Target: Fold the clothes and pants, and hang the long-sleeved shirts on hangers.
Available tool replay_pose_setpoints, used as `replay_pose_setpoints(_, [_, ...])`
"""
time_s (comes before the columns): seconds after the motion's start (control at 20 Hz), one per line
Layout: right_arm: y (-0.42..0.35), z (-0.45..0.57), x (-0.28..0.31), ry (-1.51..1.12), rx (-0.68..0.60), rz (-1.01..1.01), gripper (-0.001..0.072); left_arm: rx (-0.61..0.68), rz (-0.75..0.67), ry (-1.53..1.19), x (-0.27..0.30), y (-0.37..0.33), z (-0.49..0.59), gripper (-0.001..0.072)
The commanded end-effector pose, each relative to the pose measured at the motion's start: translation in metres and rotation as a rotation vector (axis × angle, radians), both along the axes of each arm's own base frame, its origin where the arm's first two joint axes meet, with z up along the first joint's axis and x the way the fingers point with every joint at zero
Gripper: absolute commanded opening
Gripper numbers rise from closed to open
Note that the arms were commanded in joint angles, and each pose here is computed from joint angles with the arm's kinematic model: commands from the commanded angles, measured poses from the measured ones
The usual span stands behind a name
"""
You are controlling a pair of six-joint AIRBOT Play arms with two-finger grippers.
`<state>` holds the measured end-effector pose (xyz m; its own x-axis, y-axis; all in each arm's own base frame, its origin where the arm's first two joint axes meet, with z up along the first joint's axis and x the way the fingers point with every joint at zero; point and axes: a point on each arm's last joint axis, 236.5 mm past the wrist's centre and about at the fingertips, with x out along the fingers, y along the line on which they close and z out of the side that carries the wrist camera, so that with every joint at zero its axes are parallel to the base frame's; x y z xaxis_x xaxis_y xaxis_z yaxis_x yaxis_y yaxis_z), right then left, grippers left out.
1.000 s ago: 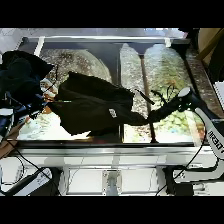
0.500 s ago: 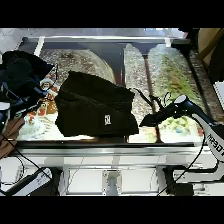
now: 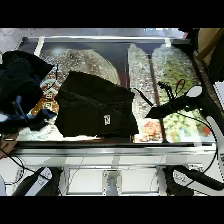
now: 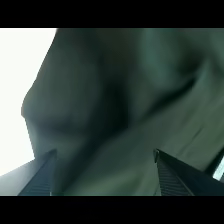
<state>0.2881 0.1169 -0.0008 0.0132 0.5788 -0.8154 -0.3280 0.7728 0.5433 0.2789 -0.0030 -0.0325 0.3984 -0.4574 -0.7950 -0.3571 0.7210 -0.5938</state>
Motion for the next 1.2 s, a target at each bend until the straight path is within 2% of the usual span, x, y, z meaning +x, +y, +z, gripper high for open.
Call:
replay_pose_setpoints(0.0, [0.0, 0.004, -0.017, -0.035, -0.012, -0.031, 0.0335, -0.065, 0.015, 0.106, -0.044, -0.025, -0.032, 0.0702])
replay_pose_setpoints(0.15, [0.004, 0.004, -0.027, -0.068, 0.005, -0.081, 0.0335, -0.042, 0.097, 0.095, -0.037, -0.015, -0.037, 0.07])
replay_pose_setpoints(0.2, [0.005, 0.005, -0.027, -0.082, 0.015, -0.092, 0.0335, -0.013, 0.155, 0.07, -0.027, -0.004, -0.038, 0.068])
replay_pose_setpoints(0.25, [0.007, 0.008, -0.025, -0.095, 0.024, -0.101, 0.0335, 0.007, 0.248, 0.049, -0.015, 0.01, -0.039, 0.0625])
replay_pose_setpoints(0.35, [0.01, 0.012, -0.019, -0.117, 0.043, -0.121, 0.0335, 0.048, 0.333, 0.004, -0.001, 0.029, -0.038, 0.0611])
replay_pose_setpoints(0.8, [0.006, 0.013, -0.004, -0.169, 0.032, -0.162, 0.0335, -0.005, 0.351, 0.125, 0.001, 0.027, -0.067, 0.0598])
replay_pose_setpoints(0.85, [0.005, 0.013, -0.004, -0.169, 0.031, -0.162, 0.0334, -0.011, 0.332, 0.138, 0.005, 0.023, -0.069, 0.0548])
replay_pose_setpoints(0.95, [0.005, 0.013, -0.004, -0.169, 0.031, -0.162, 0.0335, -0.024, 0.276, 0.162, 0.011, 0.011, -0.07, 0.0527])
replay_pose_setpoints(1.0, [0.005, 0.013, -0.004, -0.169, 0.03, -0.161, 0.0335, -0.028, 0.253, 0.17, 0.013, 0.006, -0.07, 0.0465])
replay_pose_setpoints(1.05, [0.005, 0.013, -0.004, -0.169, 0.03, -0.161, 0.0335, -0.033, 0.234, 0.179, 0.015, 0.002, -0.071, 0.0369])
replay_pose_setpoints(1.1, [0.005, 0.013, -0.004, -0.169, 0.031, -0.161, 0.0334, -0.037, 0.215, 0.184, 0.014, -0.002, -0.07, 0.0175])
replay_pose_setpoints(1.15, [0.005, 0.013, -0.004, -0.168, 0.03, -0.161, 0.0334, -0.036, 0.179, 0.18, 0.013, -0.005, -0.069, 0.0014])
